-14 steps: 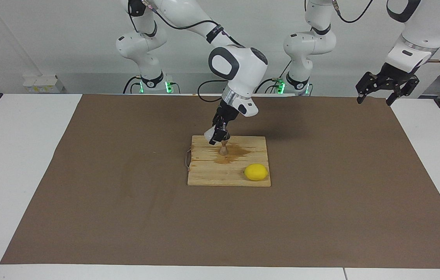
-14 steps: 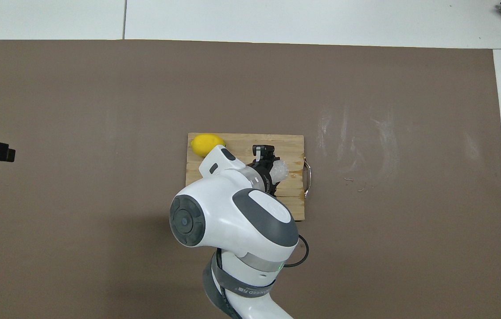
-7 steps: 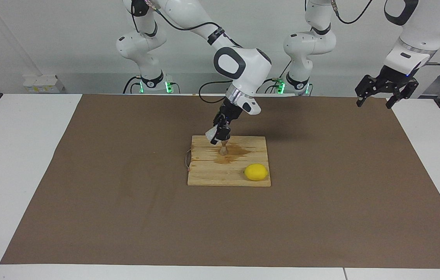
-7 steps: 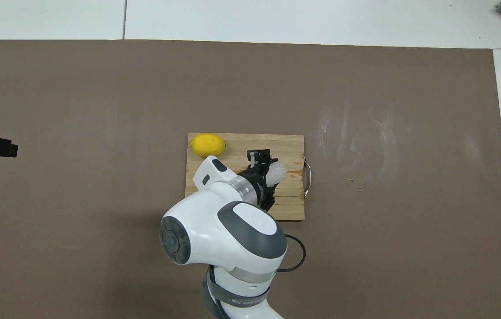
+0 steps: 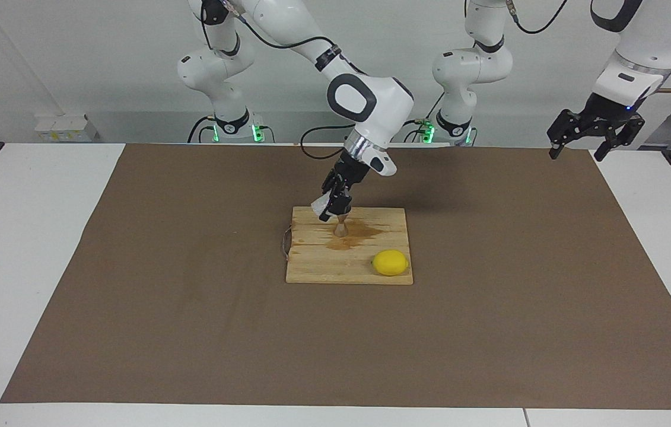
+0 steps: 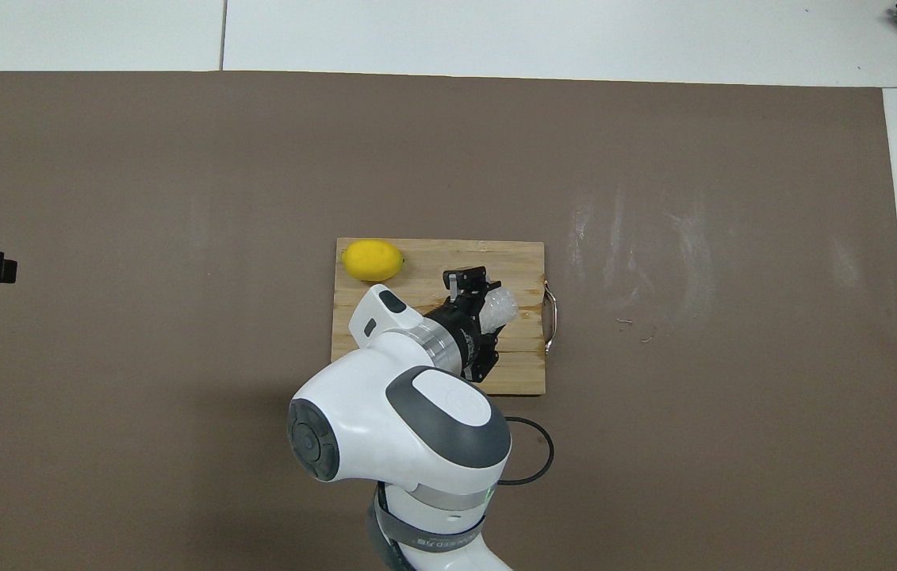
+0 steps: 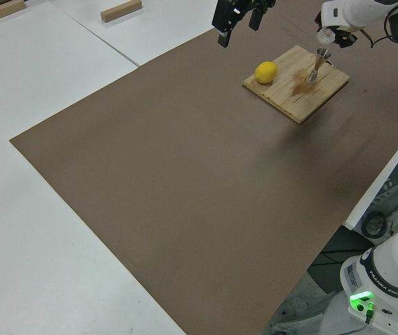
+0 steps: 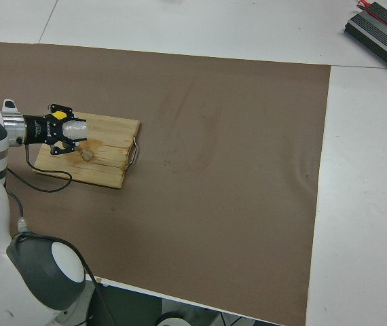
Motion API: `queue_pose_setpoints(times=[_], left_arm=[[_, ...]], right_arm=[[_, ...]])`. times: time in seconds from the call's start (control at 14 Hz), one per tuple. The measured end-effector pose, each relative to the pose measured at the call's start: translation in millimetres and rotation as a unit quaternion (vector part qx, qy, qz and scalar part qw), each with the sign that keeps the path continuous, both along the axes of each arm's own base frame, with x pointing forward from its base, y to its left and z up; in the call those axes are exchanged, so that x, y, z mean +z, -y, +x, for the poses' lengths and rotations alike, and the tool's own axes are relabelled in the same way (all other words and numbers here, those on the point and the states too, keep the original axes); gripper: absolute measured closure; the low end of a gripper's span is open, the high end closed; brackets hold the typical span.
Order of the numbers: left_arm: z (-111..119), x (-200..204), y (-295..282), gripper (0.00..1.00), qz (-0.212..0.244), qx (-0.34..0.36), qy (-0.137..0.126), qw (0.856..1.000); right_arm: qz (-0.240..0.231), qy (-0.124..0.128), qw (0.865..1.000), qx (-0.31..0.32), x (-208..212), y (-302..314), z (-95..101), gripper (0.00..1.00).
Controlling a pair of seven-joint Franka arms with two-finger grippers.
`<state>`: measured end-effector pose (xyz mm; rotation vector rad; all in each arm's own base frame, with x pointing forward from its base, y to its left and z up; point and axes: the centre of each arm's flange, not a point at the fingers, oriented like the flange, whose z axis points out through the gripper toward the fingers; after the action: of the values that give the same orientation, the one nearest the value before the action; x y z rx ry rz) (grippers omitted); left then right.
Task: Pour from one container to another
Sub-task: 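Tilt the white cup with the right gripper to pour into the metal cup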
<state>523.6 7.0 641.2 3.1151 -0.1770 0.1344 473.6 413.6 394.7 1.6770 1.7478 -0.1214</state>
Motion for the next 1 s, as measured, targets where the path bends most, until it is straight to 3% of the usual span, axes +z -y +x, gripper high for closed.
queue_pose_setpoints(times=[1.0], left_arm=[[-2, 3, 5, 0.00, 0.000, 0.002, 0.003, 1.000]], right_arm=[[-0.051, 0.055, 0.997, 0.031, -18, -8, -32.2, 0.46]])
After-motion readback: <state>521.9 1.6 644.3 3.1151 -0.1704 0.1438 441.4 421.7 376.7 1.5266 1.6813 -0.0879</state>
